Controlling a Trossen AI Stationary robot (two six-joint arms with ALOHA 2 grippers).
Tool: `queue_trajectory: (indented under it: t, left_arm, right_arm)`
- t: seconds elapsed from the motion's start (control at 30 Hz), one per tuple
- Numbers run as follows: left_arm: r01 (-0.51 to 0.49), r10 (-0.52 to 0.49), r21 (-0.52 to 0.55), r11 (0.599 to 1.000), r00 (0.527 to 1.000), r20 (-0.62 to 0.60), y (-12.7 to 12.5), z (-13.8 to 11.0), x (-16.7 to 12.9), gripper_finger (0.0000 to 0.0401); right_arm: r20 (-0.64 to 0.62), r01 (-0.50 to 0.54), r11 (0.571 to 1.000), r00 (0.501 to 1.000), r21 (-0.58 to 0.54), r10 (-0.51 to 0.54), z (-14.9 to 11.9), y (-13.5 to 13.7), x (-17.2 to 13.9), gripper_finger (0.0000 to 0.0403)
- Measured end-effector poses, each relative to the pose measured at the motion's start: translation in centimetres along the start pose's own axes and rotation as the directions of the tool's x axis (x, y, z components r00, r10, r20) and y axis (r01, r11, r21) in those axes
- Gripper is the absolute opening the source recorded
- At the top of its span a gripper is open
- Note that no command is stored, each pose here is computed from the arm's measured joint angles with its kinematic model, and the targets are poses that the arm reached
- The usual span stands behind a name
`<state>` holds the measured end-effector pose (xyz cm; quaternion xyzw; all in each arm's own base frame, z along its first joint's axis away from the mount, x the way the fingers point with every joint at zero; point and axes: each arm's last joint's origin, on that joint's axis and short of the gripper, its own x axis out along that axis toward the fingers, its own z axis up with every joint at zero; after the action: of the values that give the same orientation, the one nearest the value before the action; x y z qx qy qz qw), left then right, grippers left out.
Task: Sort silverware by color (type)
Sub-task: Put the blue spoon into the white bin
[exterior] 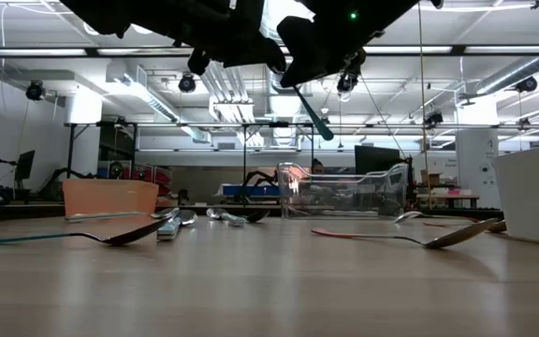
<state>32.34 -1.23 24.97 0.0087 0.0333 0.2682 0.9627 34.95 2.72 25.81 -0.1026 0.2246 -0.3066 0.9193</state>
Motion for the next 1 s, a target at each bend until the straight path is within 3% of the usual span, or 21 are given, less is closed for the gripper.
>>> queue_trajectory:
  t: [0.33, 0.6, 0.87, 1.0]
  left_arm:
    - [0.004, -0.004, 0.033, 0.999, 1.0, 0.007, 0.1, 0.4, -0.2, 0.0073]
    - [0.025, -0.016, 0.179, 0.984, 0.999, -0.052, 1.1, 1.6, -1.7, 0.0112]
    - [0.051, -0.012, 0.37, 0.928, 0.994, -0.109, 2.5, 2.9, -3.6, 0.0121]
    - [0.038, 0.032, 0.433, 0.901, 0.988, -0.152, 3.1, 2.9, -4.2, 0.0121]
  right_arm:
    - [0.002, -0.048, 0.998, 0.999, 0.041, 0.048, 0.3, -0.4, -0.3, 0.0012]
    - [-0.181, -0.056, 0.992, 0.981, 0.111, 0.075, 1.6, -2.5, -0.5, 0.0012]
    - [-0.388, -0.115, 0.952, 0.894, 0.282, 0.223, 3.1, -5.5, -0.7, 0.0012]
    - [-0.483, -0.134, 0.889, 0.799, 0.439, 0.359, 3.3, -6.8, -0.9, 0.0012]
